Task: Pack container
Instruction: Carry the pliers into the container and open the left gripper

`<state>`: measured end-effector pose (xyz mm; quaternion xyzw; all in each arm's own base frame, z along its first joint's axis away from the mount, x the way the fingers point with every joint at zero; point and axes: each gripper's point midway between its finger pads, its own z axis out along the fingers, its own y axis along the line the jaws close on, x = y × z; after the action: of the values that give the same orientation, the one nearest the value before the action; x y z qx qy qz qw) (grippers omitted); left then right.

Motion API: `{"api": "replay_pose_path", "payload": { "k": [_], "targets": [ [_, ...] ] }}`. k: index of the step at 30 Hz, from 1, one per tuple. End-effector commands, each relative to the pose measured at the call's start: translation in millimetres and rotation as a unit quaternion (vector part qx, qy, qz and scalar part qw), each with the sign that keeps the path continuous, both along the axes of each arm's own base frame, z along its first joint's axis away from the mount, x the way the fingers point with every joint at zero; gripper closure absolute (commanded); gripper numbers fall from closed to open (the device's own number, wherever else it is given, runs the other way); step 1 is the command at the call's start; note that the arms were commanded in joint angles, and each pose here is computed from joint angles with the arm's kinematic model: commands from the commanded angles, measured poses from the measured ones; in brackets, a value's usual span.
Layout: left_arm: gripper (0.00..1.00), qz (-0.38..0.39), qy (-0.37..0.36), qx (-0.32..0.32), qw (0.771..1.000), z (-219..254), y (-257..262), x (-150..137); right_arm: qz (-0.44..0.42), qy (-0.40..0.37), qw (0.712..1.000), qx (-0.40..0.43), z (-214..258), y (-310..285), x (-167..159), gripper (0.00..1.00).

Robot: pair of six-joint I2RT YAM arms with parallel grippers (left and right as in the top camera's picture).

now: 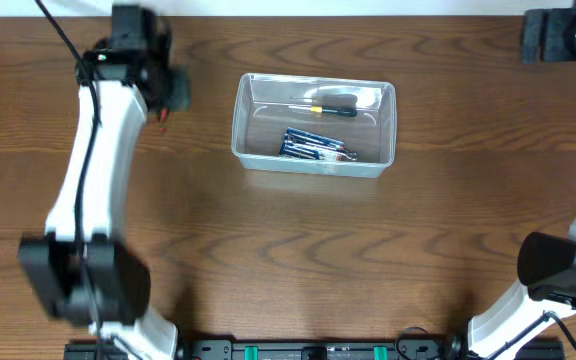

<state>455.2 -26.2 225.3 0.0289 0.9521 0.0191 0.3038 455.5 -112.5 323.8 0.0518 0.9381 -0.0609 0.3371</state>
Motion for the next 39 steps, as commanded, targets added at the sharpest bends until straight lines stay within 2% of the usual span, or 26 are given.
{"api": "replay_pose_path", "payload": {
  "k": [1,5,10,15,20,26,31,33,34,39],
  "targets": [
    [0.94,-0.122,-0.068,0.092,0.986,44,-42,-3,-0.042,-0.010,0.999,0.024,4,-19,-6,0.01],
    [0.94,-0.244,-0.094,0.132,0.956,42,-110,-1,-0.056,0.007,0.998,0.037,-9,-32,-10,0.01],
    [0.94,-0.335,-0.070,0.153,0.927,-7,-165,8,-0.060,0.017,0.997,0.042,-14,-34,-12,0.01],
    [0.94,-0.346,-0.015,0.158,0.925,-75,-174,24,-0.060,0.018,0.997,0.042,-14,-34,-13,0.01],
    [0.94,-0.348,0.058,0.155,0.923,-130,-170,15,-0.060,0.019,0.997,0.042,-15,-34,-13,0.01],
    [0.94,-0.352,0.107,0.156,0.917,-168,-167,7,-0.060,0.019,0.997,0.042,-15,-34,-13,0.01],
    [0.73,-0.348,0.141,0.153,0.914,-197,-164,0,-0.060,0.020,0.997,0.042,-15,-33,-13,0.01],
    [0.72,-0.347,0.147,0.153,0.914,-202,-163,-1,-0.061,0.023,0.997,0.043,-16,-33,-15,0.01],
    [0.71,-0.347,0.147,0.153,0.914,-203,-163,-1,-0.061,0.024,0.997,0.043,-16,-33,-15,0.01],
    [0.52,-0.335,0.120,0.169,0.919,-176,-159,6,-0.061,0.026,0.997,0.044,-17,-33,-16,0.01]
  ]
}}
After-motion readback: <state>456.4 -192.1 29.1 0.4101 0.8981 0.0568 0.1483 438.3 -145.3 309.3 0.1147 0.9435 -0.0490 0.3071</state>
